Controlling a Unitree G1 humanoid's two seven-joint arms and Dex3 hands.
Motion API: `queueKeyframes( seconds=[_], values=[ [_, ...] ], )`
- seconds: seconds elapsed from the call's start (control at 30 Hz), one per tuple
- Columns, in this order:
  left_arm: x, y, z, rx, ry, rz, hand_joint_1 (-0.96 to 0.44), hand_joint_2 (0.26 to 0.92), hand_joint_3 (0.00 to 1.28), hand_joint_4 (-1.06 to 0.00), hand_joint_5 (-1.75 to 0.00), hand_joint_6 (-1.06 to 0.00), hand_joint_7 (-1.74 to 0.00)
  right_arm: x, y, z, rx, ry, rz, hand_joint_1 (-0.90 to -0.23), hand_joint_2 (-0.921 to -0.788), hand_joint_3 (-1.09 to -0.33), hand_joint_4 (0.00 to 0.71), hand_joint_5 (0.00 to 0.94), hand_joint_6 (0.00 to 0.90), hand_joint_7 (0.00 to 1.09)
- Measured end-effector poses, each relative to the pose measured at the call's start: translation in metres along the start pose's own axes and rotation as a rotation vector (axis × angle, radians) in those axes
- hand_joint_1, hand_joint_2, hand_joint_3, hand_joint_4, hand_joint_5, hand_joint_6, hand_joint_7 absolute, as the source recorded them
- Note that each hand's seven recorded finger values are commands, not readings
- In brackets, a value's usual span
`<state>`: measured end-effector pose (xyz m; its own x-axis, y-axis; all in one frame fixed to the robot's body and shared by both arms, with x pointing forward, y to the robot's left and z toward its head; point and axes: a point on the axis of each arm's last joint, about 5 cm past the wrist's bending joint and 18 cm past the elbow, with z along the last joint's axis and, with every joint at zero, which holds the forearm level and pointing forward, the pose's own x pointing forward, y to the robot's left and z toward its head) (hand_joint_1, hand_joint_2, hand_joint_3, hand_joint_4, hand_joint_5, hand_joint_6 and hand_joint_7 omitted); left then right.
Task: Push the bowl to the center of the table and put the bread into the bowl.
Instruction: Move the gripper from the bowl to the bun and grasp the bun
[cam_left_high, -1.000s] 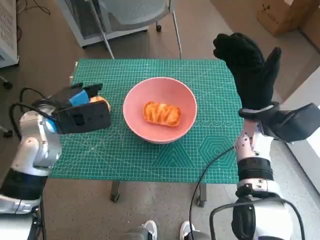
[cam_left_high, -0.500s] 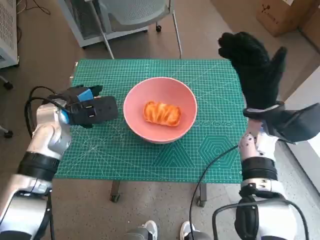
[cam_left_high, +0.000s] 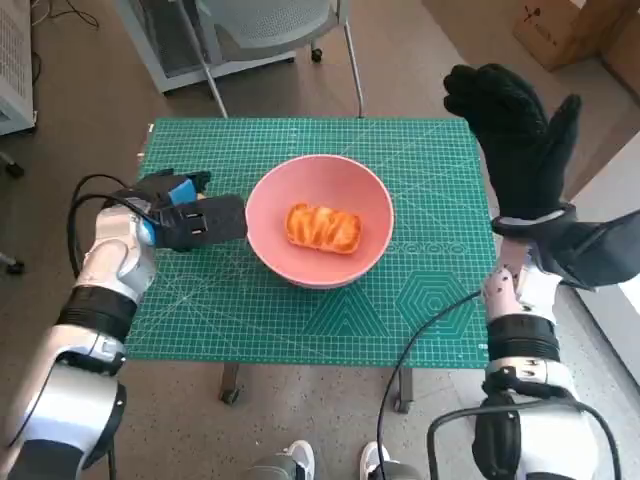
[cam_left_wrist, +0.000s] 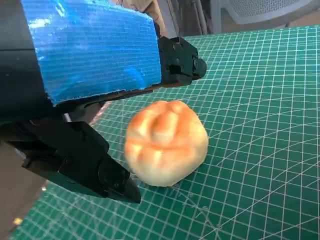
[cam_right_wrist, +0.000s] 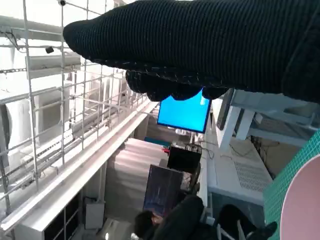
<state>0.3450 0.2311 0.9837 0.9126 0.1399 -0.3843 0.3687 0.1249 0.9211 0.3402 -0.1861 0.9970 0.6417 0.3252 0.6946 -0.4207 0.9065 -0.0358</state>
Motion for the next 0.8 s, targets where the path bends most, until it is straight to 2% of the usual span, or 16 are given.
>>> queueKeyframes(
  seconds=[0.33, 0.57, 0.73, 0.8],
  values=[
    [0.004, -0.016, -0.006, 0.001, 0.016, 0.017, 0.08, 0.839, 0.05, -0.18, -0.02, -0.33, -0.03, -0.0018, -0.005, 0.003, -0.027, -0.004, -0.002, -0.645, -0.921, -0.614, 0.245, 0.0, 0.39, 0.0],
    [0.005, -0.019, -0.005, 0.016, 0.001, 0.039, 0.06, 0.864, 0.05, -0.25, -0.02, -0.4, -0.03, -0.0021, -0.006, 0.004, -0.04, -0.008, 0.0, -0.647, -0.921, -0.617, 0.249, 0.002, 0.389, 0.0],
    [0.006, -0.02, -0.005, 0.028, -0.005, 0.055, 0.04, 0.896, 0.04, -0.36, -0.03, -0.52, -0.05, -0.0024, -0.006, 0.004, -0.046, -0.008, 0.0, -0.65, -0.921, -0.618, 0.253, 0.003, 0.389, 0.0],
    [0.006, -0.021, -0.005, 0.034, -0.005, 0.062, 0.03, 0.909, 0.04, -0.48, -0.06, -0.59, -0.06, -0.0026, -0.006, 0.004, -0.047, -0.006, 0.0, -0.653, -0.921, -0.618, 0.256, 0.004, 0.392, 0.0]
  ],
)
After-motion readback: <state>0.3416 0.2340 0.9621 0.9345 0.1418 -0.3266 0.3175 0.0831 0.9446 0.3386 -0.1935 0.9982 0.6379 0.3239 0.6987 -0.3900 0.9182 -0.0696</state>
